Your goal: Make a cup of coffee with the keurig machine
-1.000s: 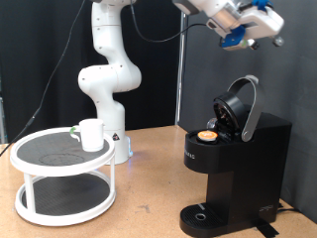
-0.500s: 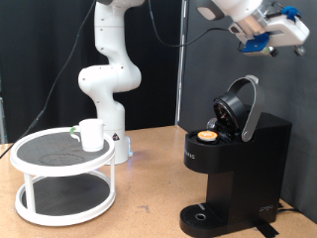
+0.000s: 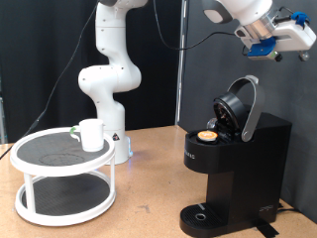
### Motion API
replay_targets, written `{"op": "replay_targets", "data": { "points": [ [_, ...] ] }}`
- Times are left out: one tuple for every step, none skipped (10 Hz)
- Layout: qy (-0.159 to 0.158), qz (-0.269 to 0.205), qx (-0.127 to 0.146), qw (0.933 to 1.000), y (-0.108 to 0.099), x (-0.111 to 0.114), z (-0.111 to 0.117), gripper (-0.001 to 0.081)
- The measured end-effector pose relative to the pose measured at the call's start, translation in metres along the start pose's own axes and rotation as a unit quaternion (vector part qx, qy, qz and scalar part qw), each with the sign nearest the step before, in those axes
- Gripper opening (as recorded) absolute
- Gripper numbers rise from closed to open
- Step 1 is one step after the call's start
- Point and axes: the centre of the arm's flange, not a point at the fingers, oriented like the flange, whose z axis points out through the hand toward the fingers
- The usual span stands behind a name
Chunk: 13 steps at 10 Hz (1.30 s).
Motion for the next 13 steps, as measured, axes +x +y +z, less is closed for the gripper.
{"op": "replay_targets", "data": {
  "points": [
    [0.004,-0.005,-0.002,1.0,-0.001,0.004,-0.003,0.064],
    [0.009,-0.006,-0.005,0.9999,-0.004,0.009,-0.007,0.0439],
    [0.014,-0.005,-0.008,0.9999,-0.007,0.016,-0.011,0.0302],
    [0.019,-0.005,-0.009,0.9998,-0.011,0.024,-0.016,0.0302],
    [0.025,-0.003,-0.009,0.9996,-0.015,0.034,-0.02,0.0119],
    [0.03,0.002,-0.008,0.9995,-0.019,0.042,-0.023,0.0038],
    [0.033,0.008,-0.007,0.9994,-0.023,0.051,-0.025,0.0038],
    [0.036,0.014,-0.006,0.9992,-0.027,0.06,-0.026,0.0008],
    [0.042,0.024,-0.006,0.9988,-0.033,0.071,-0.024,0.0008],
    [0.05,0.031,-0.007,0.9982,-0.038,0.08,-0.022,0.0003],
    [0.051,0.034,-0.007,0.9981,-0.039,0.083,-0.024,0.0003],
    [0.05,0.036,-0.004,0.9981,-0.04,0.085,-0.027,0.0001],
    [0.046,0.036,-0.002,0.9983,-0.042,0.087,-0.031,0.0]
  ]
}}
